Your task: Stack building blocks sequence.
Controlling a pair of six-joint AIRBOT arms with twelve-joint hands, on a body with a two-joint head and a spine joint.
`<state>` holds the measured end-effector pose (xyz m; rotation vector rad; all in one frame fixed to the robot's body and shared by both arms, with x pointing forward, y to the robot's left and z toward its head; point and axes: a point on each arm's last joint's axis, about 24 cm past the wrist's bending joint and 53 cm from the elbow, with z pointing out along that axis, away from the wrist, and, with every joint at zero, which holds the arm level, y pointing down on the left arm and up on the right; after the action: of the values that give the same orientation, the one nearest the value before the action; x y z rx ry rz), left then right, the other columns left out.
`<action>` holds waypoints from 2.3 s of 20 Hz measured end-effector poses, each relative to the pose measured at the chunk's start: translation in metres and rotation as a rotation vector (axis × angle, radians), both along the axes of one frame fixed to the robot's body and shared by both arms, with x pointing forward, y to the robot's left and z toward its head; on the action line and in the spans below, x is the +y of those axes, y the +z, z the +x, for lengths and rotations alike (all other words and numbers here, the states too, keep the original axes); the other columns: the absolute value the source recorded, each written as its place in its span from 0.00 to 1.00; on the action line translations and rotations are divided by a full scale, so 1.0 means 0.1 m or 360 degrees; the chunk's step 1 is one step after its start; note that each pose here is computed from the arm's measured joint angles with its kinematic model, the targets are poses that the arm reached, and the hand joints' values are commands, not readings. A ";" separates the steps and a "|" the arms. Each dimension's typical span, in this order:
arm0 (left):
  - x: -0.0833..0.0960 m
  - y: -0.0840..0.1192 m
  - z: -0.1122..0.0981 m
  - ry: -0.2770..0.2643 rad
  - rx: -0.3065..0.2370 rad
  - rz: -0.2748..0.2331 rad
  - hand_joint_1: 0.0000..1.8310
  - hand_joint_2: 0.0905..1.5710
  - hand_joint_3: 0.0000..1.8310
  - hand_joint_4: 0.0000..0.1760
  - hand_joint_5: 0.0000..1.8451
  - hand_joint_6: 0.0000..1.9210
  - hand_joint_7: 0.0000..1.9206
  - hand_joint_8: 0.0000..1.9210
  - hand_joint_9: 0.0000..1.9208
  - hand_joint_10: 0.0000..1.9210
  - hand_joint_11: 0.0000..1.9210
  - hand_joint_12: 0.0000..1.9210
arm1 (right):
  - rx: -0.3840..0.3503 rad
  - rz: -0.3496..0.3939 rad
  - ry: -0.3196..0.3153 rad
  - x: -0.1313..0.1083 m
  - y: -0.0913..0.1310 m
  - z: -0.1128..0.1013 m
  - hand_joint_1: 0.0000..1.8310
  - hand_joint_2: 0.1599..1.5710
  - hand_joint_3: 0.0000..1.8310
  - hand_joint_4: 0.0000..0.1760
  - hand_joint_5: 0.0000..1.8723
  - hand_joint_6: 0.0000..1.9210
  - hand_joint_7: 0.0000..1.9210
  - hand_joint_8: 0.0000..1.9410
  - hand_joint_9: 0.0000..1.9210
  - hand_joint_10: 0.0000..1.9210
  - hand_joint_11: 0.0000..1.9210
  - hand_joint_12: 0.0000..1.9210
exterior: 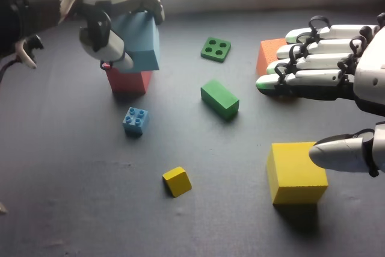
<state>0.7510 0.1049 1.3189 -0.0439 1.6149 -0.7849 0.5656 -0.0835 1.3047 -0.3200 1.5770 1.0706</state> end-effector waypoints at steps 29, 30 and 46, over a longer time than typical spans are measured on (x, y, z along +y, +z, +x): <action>0.14 -0.22 0.36 0.0035 0.0054 0.0035 0.62 0.68 0.00 0.00 0.35 0.12 0.35 0.18 0.28 0.29 0.11 0.65 | 0.0000 0.0000 0.0000 0.00 0.00 0.00 0.05 0.82 0.00 0.00 0.14 0.00 0.14 0.00 0.11 0.01 0.00 0.23; 0.14 -0.23 0.36 0.0038 0.0062 0.0027 0.61 0.67 0.00 0.00 0.37 0.05 0.37 0.08 0.30 0.22 0.11 0.62 | -0.0001 0.0000 0.0000 0.00 0.00 0.00 0.04 0.82 0.00 0.00 0.14 0.00 0.15 0.00 0.11 0.01 0.00 0.23; 0.14 -0.33 0.37 0.0049 0.0089 0.0043 0.24 0.60 0.00 0.00 0.17 0.00 0.17 0.00 0.16 0.00 0.00 0.38 | -0.0001 0.0000 0.0000 0.00 0.00 0.00 0.08 0.82 0.00 0.00 0.12 0.00 0.11 0.00 0.07 0.01 0.00 0.11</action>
<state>0.7880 0.1192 1.2857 -0.0717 1.6740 -0.7434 0.5656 -0.0834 1.3048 -0.3204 1.5766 1.0706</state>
